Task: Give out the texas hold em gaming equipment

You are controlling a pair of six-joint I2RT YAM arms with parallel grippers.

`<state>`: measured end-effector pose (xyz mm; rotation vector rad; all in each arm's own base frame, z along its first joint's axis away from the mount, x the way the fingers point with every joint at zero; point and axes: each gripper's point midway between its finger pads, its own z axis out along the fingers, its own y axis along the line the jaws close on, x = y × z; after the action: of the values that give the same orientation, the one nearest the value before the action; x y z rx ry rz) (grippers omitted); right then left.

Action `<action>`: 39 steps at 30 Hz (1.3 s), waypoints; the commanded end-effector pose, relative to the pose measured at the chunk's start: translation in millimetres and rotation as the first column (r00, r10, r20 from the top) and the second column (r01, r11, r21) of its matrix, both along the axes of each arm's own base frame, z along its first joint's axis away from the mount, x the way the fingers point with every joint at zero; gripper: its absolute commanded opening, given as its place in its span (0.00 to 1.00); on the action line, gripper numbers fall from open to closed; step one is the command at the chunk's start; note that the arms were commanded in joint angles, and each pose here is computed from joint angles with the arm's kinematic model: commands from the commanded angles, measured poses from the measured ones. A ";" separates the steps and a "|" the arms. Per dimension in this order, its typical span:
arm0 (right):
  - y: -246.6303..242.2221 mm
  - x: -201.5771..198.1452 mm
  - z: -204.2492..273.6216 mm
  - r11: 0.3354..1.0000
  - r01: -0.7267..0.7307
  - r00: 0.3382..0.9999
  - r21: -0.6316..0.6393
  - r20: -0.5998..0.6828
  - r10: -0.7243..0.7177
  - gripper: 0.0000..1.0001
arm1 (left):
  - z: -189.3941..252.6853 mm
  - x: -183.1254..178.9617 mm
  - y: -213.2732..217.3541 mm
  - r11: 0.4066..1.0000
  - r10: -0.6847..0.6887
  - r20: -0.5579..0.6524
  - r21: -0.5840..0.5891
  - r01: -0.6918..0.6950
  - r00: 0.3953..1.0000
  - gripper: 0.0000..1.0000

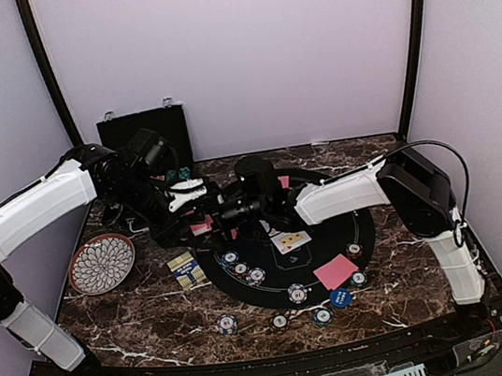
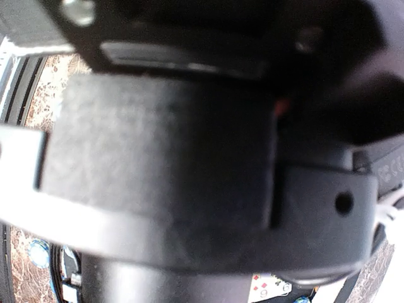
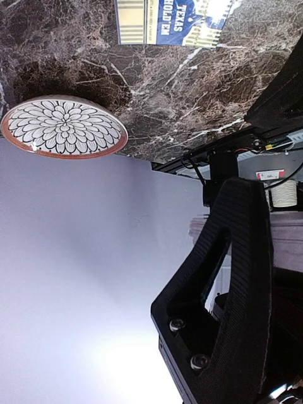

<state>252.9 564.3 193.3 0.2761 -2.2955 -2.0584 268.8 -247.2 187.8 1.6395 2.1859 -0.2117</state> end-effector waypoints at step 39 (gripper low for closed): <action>-16.3 6.4 21.6 1.000 -0.029 0.998 0.000 0.060 0.029 0.62 | 16.5 -1.0 -2.3 0.999 0.003 0.021 -0.045 -0.002 1.000 0.00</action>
<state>257.2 547.1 188.1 0.3341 -2.3650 -1.9837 268.4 -247.8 187.6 1.6407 2.1856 -0.2174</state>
